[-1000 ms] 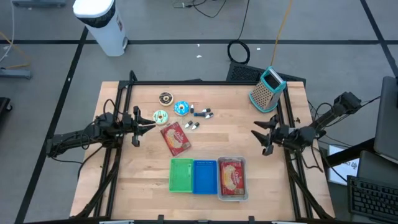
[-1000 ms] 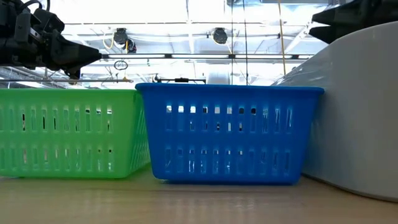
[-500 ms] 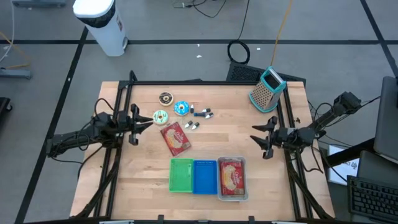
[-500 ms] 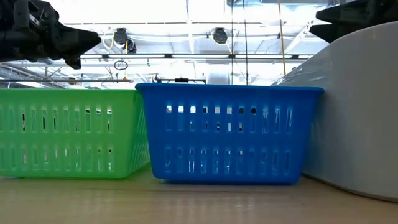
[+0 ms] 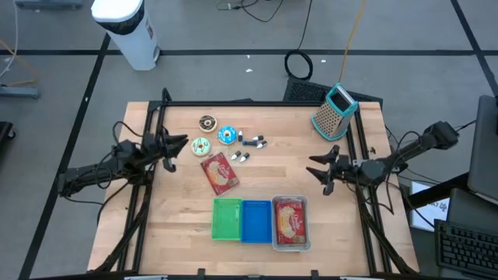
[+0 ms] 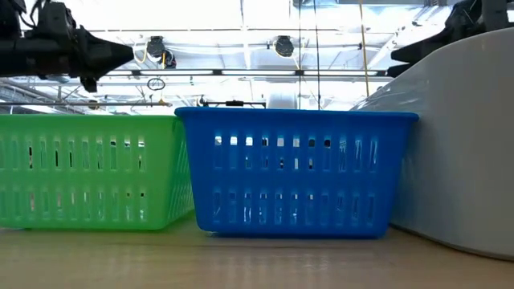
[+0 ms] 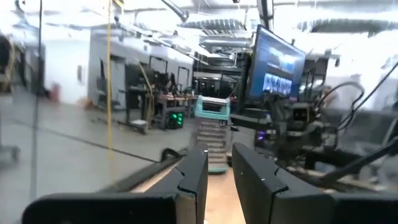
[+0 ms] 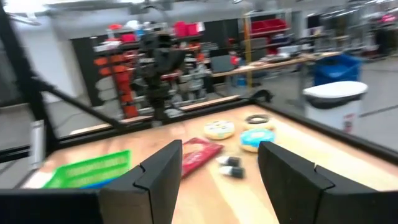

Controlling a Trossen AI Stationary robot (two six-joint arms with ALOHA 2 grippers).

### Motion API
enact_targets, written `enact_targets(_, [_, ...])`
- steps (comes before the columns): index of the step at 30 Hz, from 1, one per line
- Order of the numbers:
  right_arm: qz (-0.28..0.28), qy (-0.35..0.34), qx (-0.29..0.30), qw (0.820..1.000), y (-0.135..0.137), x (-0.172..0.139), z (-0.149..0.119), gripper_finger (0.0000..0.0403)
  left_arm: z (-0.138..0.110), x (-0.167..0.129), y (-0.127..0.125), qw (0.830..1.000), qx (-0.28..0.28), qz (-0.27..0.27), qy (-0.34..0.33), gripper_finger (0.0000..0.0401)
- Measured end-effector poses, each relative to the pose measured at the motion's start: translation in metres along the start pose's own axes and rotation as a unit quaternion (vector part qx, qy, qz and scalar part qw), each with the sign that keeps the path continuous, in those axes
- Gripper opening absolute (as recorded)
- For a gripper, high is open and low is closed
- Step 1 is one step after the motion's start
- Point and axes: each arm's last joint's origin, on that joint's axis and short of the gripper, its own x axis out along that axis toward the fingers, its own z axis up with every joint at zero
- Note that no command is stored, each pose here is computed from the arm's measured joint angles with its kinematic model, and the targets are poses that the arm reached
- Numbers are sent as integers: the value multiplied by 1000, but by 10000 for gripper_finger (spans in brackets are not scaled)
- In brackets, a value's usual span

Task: Pick & Place Food Item
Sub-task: Put the red popcorn bag into the white bin

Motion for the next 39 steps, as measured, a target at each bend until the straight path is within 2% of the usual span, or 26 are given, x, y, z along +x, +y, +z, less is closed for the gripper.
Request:
enact_targets(2, [17,5,8,1000,-1,1,-1,199,-3,0,0,999,-46,-10,15,74])
enact_targets(4, [15,9,9,1000,-2,2,-2,199,-9,0,1,993,-106,11,44,74])
enact_targets(6, [8,13,5,1000,-3,3,-2,199,-18,-2,4,981,-170,50,85,77])
enact_targets(8, [2,16,6,1000,-5,3,-3,199,-22,-1,4,965,-229,65,107,88])
enact_targets(11, [-4,18,12,1000,-6,4,-4,199,-30,2,1,945,-286,39,153,123])
enact_targets(14, [-6,19,11,1000,-6,5,-4,199,-36,5,-3,927,-316,13,202,170])
enact_targets(17, [-6,19,11,1000,-6,4,-4,199,-48,5,-6,894,-363,28,262,213])
enact_targets(20, [-7,19,11,1000,-6,4,-4,199,-58,6,-8,852,-422,74,301,238])
enact_targets(25, [-7,19,11,1000,-7,4,-4,199,-78,5,-9,808,-440,155,358,235])
enact_targets(30, [-8,19,10,1000,-7,4,-4,199,-91,3,-8,782,-438,229,379,214])
enact_targets(36, [-8,19,9,1000,-7,4,-4,199,-101,4,-4,777,-413,299,369,190])
enact_targets(39, [-8,20,9,1000,-7,4,-4,199,-103,7,-3,790,-399,307,350,181])
